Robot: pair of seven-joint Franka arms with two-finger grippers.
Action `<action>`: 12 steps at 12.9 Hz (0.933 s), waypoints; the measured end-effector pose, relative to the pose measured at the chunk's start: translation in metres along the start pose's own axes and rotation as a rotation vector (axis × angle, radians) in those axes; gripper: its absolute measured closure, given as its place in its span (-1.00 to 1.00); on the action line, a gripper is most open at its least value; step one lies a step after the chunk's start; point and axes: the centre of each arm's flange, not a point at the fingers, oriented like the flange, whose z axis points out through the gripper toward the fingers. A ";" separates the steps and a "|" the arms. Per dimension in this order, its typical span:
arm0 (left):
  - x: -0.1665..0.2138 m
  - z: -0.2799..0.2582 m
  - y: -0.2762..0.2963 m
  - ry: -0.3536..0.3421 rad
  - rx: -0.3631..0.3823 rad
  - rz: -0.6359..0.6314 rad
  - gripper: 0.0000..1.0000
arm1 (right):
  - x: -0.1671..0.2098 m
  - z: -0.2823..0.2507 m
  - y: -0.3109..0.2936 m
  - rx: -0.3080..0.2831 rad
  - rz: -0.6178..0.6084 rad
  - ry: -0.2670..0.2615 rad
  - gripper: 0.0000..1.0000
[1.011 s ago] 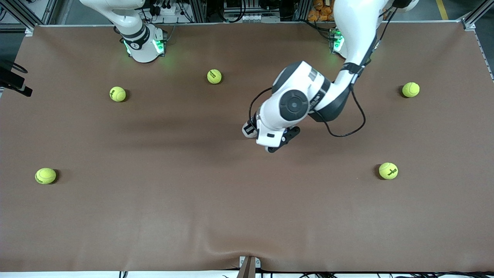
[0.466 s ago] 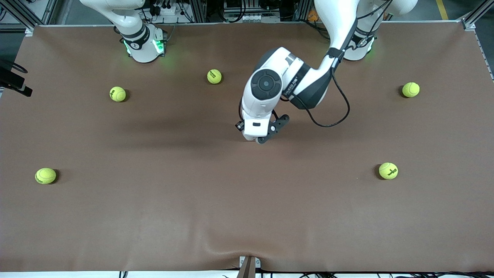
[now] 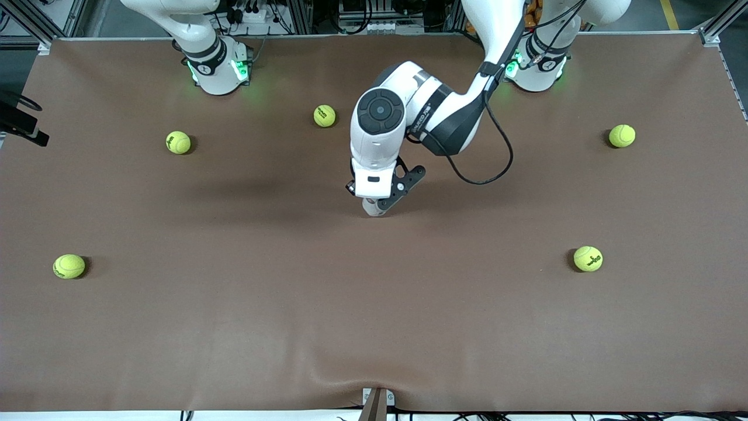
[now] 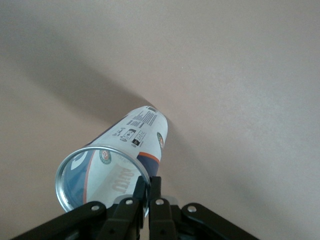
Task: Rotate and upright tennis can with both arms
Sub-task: 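Rotate the can upright with the left gripper and lower it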
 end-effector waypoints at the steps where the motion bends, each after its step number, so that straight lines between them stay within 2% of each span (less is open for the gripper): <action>1: 0.002 0.004 0.002 0.004 -0.004 -0.003 0.89 | 0.000 0.000 0.000 0.000 0.000 0.000 -1.00; 5: 0.004 0.010 0.006 0.011 -0.017 -0.004 0.89 | 0.000 0.000 0.000 0.000 0.000 0.000 -1.00; 7: 0.004 0.008 0.007 0.013 -0.028 -0.004 0.55 | 0.000 0.000 0.000 0.000 0.000 0.000 -1.00; 12: 0.005 -0.006 0.010 0.019 -0.059 -0.004 -0.53 | 0.000 0.000 0.000 0.000 0.000 -0.001 -1.00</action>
